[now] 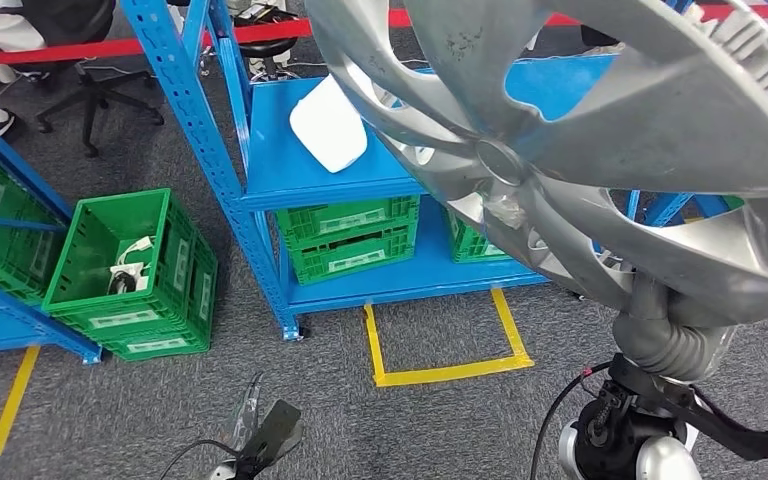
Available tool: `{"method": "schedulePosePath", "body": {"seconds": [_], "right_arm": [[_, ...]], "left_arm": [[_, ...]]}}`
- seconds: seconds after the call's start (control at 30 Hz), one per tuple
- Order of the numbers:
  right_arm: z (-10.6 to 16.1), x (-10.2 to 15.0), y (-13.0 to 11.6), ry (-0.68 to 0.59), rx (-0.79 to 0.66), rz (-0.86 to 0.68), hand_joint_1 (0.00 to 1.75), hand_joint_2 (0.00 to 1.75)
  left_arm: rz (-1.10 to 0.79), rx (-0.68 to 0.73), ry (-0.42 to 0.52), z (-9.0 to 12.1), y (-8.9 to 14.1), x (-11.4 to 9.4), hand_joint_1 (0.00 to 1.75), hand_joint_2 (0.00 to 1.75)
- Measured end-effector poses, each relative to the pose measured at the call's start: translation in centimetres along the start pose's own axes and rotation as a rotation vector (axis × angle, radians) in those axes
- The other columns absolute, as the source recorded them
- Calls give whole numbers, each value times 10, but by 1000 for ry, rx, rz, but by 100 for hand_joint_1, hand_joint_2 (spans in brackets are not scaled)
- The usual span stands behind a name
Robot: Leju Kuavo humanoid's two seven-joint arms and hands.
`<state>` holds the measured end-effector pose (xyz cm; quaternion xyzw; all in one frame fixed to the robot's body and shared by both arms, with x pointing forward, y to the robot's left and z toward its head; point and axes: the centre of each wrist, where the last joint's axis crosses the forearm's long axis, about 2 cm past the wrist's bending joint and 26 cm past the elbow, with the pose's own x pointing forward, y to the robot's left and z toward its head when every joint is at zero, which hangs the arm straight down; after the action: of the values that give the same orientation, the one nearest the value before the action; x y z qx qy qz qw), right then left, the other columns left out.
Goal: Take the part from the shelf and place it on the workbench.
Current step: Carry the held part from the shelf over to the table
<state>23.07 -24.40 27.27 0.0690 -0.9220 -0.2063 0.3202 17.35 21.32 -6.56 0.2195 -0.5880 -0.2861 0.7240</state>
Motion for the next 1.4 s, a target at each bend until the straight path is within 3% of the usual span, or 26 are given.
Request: {"method": "schedulePosePath", "body": {"seconds": [1.4], "right_arm": [[12, -12, 9, 67, 29, -31, 175, 175]], "left_arm": [[-9, 55, 43, 2, 3, -4, 0, 175]]}}
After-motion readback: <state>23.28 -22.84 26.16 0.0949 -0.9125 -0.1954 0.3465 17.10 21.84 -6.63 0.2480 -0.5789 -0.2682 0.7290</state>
